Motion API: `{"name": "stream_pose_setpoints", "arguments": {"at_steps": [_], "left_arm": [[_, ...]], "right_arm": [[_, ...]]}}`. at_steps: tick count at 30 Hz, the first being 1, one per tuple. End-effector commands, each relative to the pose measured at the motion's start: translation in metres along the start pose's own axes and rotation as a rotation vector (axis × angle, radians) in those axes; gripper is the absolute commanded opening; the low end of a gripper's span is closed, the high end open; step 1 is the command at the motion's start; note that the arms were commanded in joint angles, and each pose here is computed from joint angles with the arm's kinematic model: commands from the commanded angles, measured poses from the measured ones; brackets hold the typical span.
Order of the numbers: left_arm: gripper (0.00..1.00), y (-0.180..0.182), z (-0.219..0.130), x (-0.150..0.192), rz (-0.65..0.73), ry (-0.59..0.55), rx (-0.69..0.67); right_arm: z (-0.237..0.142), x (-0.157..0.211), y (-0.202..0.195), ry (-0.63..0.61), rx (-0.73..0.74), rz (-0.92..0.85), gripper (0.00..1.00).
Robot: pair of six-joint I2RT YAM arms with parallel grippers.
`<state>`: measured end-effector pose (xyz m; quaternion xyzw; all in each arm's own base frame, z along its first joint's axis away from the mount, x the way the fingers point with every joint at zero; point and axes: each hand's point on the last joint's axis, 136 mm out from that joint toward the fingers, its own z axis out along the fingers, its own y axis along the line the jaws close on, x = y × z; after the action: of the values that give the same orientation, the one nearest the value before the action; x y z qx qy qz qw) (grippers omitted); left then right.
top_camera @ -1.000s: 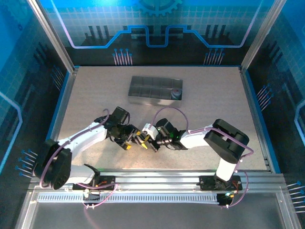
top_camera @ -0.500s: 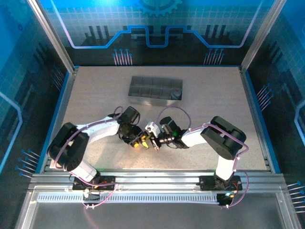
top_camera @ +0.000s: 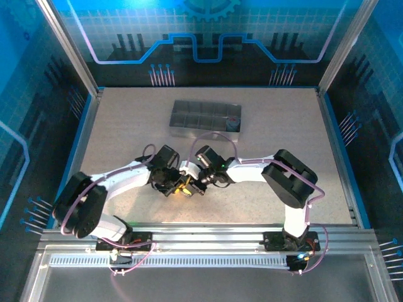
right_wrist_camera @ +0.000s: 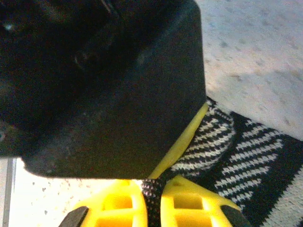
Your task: Roll the socks
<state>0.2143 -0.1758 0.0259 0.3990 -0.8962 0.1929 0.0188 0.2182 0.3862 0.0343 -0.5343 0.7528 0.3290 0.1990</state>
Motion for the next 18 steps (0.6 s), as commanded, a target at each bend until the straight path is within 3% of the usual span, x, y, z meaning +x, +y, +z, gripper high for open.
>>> {"name": "stream_pose_setpoints", "arguments": {"at_steps": [1, 5, 9, 18], "left_arm": [[0.0, 0.11, -0.006, 0.023, -0.217, 0.028, -0.36], [0.0, 0.096, -0.013, 0.021, -0.284, -0.004, -0.329], [0.0, 0.082, -0.012, 0.016, -0.292, -0.021, -0.381], [0.0, 0.065, 0.0, 0.012, -0.269, 0.0, -0.466]], "right_arm": [[0.013, 0.035, -0.008, 0.202, 0.063, -0.232, 0.17], [-0.005, -0.011, 0.005, 0.06, 0.138, -0.366, 0.41], [-0.038, -0.036, 0.021, -0.09, 0.292, -0.401, 0.55], [-0.037, -0.011, 0.054, -0.124, 0.493, -0.352, 0.6]]}}
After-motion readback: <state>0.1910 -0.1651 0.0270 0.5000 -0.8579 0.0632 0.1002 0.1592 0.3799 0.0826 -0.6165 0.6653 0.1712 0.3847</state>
